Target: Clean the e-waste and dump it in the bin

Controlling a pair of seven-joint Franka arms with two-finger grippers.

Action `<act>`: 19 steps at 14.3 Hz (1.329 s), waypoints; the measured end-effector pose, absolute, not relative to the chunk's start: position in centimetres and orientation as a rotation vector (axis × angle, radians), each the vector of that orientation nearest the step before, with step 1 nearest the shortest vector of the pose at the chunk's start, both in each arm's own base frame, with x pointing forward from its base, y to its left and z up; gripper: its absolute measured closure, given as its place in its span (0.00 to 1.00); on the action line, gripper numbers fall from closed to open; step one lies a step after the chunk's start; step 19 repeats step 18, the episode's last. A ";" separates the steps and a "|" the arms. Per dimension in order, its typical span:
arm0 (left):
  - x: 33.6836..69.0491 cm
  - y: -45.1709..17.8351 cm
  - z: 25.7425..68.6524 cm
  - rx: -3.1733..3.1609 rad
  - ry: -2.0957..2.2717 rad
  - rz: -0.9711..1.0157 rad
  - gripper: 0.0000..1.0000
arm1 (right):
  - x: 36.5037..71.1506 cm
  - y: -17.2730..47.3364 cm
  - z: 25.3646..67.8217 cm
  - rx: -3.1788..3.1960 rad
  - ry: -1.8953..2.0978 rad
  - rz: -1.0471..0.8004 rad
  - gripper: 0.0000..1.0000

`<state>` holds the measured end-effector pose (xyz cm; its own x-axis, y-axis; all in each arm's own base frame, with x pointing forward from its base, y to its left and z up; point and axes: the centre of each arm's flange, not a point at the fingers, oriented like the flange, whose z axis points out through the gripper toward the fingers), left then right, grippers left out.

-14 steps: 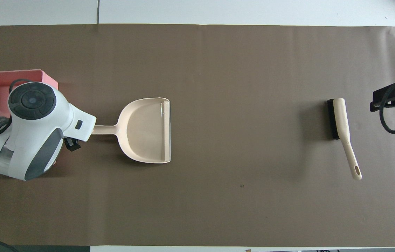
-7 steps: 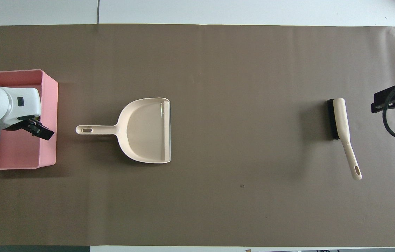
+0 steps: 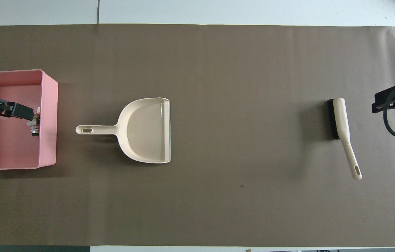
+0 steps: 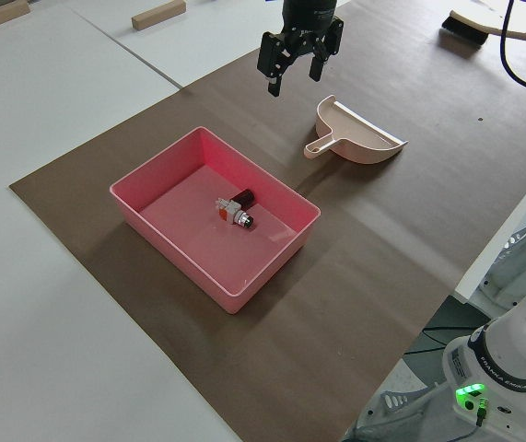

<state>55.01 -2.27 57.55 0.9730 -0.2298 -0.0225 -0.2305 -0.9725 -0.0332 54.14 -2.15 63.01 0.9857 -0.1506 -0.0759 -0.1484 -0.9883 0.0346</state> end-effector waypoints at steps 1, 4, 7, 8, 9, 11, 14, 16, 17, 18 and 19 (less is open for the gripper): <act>55.0 -2.6 58.5 -3.103 0.327 0.012 0.03 | 54.2 -2.1 63.0 3.102 -0.234 -0.120 0.00; 54.8 -3.4 60.4 -3.123 0.266 0.014 0.02 | 54.2 -2.1 63.0 3.102 -0.233 -0.119 0.00; 54.3 -3.3 61.0 -3.124 0.250 0.079 0.02 | 54.2 -2.1 63.0 3.102 -0.234 -0.119 0.00; 54.2 -3.3 60.8 -3.124 0.246 0.093 0.02 | 54.2 -2.1 63.0 3.102 -0.234 -0.119 0.00; 54.3 -3.2 60.7 -3.125 0.240 0.103 0.02 | 54.2 -2.1 63.0 3.102 -0.234 -0.119 0.00; 54.3 -3.2 60.5 -3.126 0.215 0.115 0.02 | 54.2 -2.2 63.0 3.102 -0.234 -0.119 0.00; 54.4 -3.2 60.3 -3.128 0.171 0.120 0.02 | 54.2 -2.2 63.0 3.102 -0.234 -0.119 0.00; 54.3 -3.2 60.3 -3.128 0.160 0.127 0.01 | 54.2 -2.2 63.0 3.102 -0.234 -0.119 0.00; 54.3 -3.2 60.2 -3.127 0.158 0.133 0.01 | 54.2 -2.2 63.0 3.102 -0.234 -0.119 0.00; 54.3 -3.2 60.2 -3.127 0.158 0.136 0.01 | 54.2 -2.2 63.0 3.102 -0.234 -0.119 0.00; 54.3 -3.2 60.2 -3.127 0.158 0.136 0.01 | 54.2 -2.2 63.0 3.102 -0.234 -0.119 0.00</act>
